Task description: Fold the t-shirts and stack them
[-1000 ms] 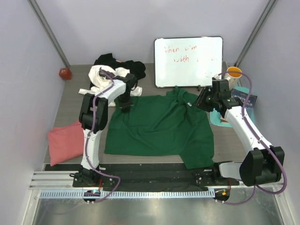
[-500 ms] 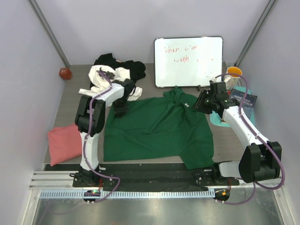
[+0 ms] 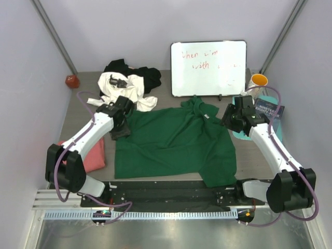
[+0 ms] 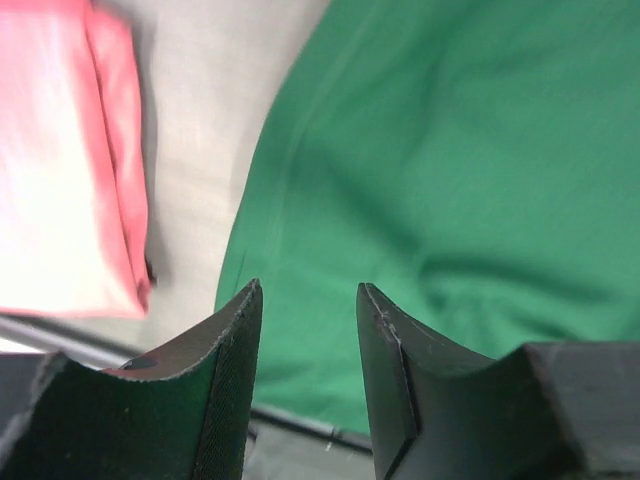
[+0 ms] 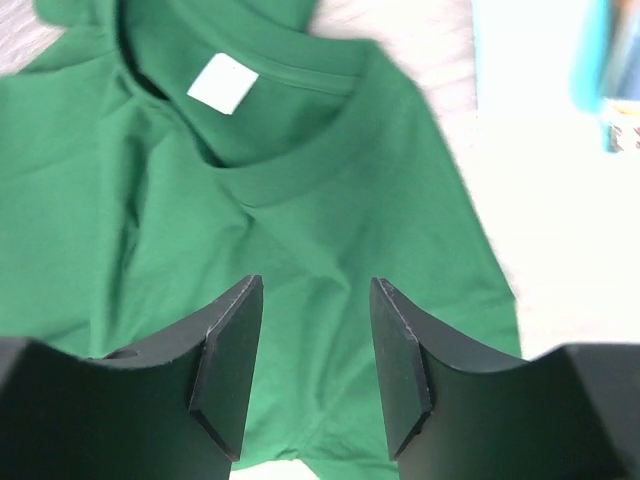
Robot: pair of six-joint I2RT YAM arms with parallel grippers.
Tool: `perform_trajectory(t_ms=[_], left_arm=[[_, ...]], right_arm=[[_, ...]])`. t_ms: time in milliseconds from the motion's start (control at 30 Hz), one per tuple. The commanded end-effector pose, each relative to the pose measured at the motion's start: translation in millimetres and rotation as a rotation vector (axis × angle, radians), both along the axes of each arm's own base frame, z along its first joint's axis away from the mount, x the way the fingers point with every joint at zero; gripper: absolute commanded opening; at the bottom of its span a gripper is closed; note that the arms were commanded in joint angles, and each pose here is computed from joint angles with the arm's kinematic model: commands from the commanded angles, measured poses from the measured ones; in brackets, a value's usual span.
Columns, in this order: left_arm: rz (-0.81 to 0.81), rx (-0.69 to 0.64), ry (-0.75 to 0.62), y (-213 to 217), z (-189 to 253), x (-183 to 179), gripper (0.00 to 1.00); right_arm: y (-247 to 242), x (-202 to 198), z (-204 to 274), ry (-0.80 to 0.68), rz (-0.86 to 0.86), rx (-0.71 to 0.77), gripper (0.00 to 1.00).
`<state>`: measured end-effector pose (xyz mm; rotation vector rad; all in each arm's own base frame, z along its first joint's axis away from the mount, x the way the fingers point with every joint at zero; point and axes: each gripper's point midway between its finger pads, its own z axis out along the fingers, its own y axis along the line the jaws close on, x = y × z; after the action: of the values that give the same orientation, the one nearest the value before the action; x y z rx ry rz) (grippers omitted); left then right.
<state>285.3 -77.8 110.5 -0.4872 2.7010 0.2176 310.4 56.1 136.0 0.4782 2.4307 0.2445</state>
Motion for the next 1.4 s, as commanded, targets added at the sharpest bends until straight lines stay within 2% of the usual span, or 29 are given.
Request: perform_trajectory(t_ms=[0,167,333,500,733,867,967,1067,1167,1367], left_arm=[[0.033,-0.113,0.029,-4,-20,-46,0.44],[0.035,-0.131,0.026,1,-25,-67,0.49],[0.026,-0.171,0.11,-6,-46,-82,0.49],[0.02,-0.209,0.173,-12,-62,-96,0.49],[0.021,-0.269,0.22,-21,-57,-111,0.5],[0.013,-0.25,0.286,-17,-46,-123,0.5],[0.021,-0.307,0.314,-24,-44,-138,0.5],[0.06,-0.342,0.298,-25,-42,-148,0.5],[0.102,-0.343,0.237,-20,-36,-148,0.58],[0.126,-0.343,0.253,-17,-42,-159,0.58]], right_arm=[[-19,-27,10,0.0,-0.161,-0.006,0.53],[-11,-47,-1,-0.005,-0.207,0.095,0.55],[-11,-78,-32,0.119,-0.251,0.107,0.55],[-13,-88,-32,0.106,-0.33,0.159,0.56],[3,-106,-44,0.193,-0.346,0.304,0.59],[2,-107,-31,0.147,-0.368,0.321,0.6],[-4,-110,-23,0.136,-0.4,0.304,0.59],[-3,-118,-23,0.169,-0.421,0.311,0.6],[2,-128,-31,0.2,-0.453,0.357,0.6],[2,-141,-46,0.166,-0.481,0.391,0.6]])
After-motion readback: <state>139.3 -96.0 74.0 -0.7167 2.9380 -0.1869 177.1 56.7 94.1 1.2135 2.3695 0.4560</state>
